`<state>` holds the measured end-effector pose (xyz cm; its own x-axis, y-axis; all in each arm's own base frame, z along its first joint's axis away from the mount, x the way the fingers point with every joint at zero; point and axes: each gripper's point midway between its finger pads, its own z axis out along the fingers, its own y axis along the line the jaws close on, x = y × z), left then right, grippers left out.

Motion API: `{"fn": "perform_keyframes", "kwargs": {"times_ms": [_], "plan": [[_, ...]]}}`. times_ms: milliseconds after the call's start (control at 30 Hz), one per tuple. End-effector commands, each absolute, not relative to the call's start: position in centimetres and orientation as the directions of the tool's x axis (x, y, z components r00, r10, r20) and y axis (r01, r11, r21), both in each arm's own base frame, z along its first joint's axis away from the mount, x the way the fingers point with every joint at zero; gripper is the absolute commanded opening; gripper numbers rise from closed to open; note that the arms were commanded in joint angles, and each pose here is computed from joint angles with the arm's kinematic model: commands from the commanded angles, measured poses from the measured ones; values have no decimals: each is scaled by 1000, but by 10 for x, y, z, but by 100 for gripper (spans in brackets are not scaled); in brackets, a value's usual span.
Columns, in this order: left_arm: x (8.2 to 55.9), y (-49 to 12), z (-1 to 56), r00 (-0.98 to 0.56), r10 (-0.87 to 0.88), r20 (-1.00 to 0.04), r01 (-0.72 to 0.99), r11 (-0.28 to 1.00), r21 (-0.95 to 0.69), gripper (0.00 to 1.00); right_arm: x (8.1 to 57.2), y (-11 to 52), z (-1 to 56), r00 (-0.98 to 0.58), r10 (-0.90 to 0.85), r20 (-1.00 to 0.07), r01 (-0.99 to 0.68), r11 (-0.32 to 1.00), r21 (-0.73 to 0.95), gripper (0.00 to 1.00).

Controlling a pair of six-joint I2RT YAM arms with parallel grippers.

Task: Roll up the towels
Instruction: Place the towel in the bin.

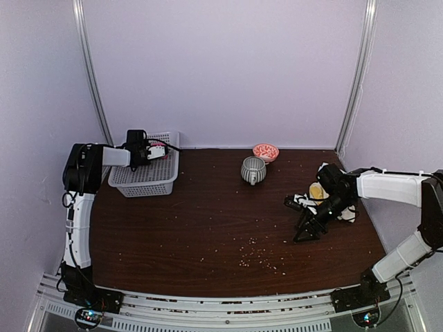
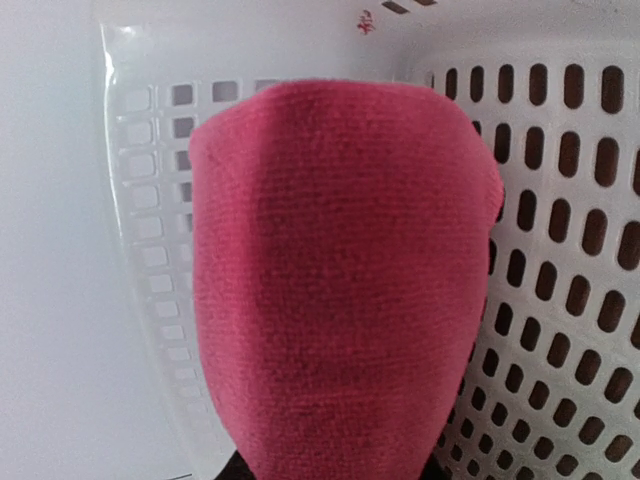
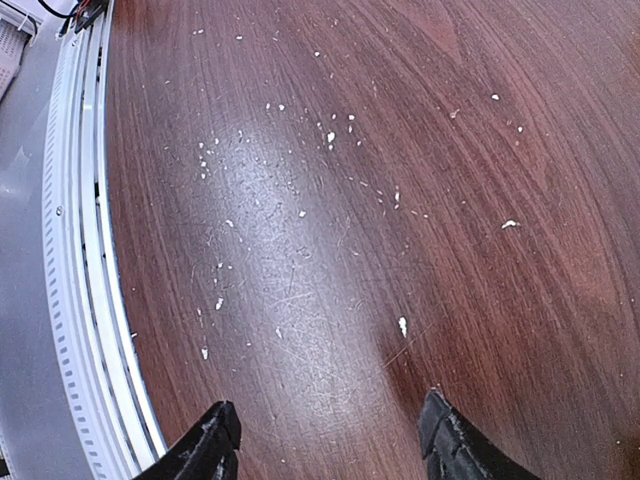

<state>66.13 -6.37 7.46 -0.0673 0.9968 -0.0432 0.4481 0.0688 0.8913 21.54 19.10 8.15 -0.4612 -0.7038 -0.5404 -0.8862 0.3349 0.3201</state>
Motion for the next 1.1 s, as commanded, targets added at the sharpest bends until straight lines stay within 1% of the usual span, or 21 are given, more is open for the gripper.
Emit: {"fn": "perform_keyframes", "kwargs": {"times_ms": [0, 133, 333, 533, 633, 800, 933, 1033, 1067], "plan": [[671, -60, 84, -43, 998, -42, 397, 55, 916, 26, 222, 189, 83, -462, -706, -537, -886, 344, 310, 63], [676, -59, 83, -42, 999, -31, 382, 45, 923, 25, 221, 189, 81, -463, -710, -531, -886, 345, 311, 63], [678, -68, 90, -13, 999, -33, 353, 35, 935, 18, 221, 188, 77, -467, -714, -521, -883, 347, 317, 63], [683, -79, 99, 29, 998, -50, 334, 37, 942, 21, 222, 188, 75, -473, -715, -514, -879, 350, 323, 63], [683, -86, 93, 45, 999, -21, 345, 5, 938, 22, 222, 188, 73, -476, -717, -509, -878, 354, 322, 63], [678, -84, 70, 57, 996, 62, 373, -79, 924, 29, 222, 187, 72, -478, -719, -505, -877, 356, 323, 63], [677, -81, 64, 61, 994, 86, 383, -102, 918, 33, 222, 187, 72, -478, -719, -505, -877, 355, 324, 63], [671, -82, 62, 75, 993, 94, 386, -116, 915, 44, 222, 187, 72, -478, -719, -505, -877, 356, 323, 63], [669, -82, 62, 78, 993, 90, 390, -114, 914, 50, 222, 187, 72, -478, -718, -506, -877, 356, 323, 63]]}}
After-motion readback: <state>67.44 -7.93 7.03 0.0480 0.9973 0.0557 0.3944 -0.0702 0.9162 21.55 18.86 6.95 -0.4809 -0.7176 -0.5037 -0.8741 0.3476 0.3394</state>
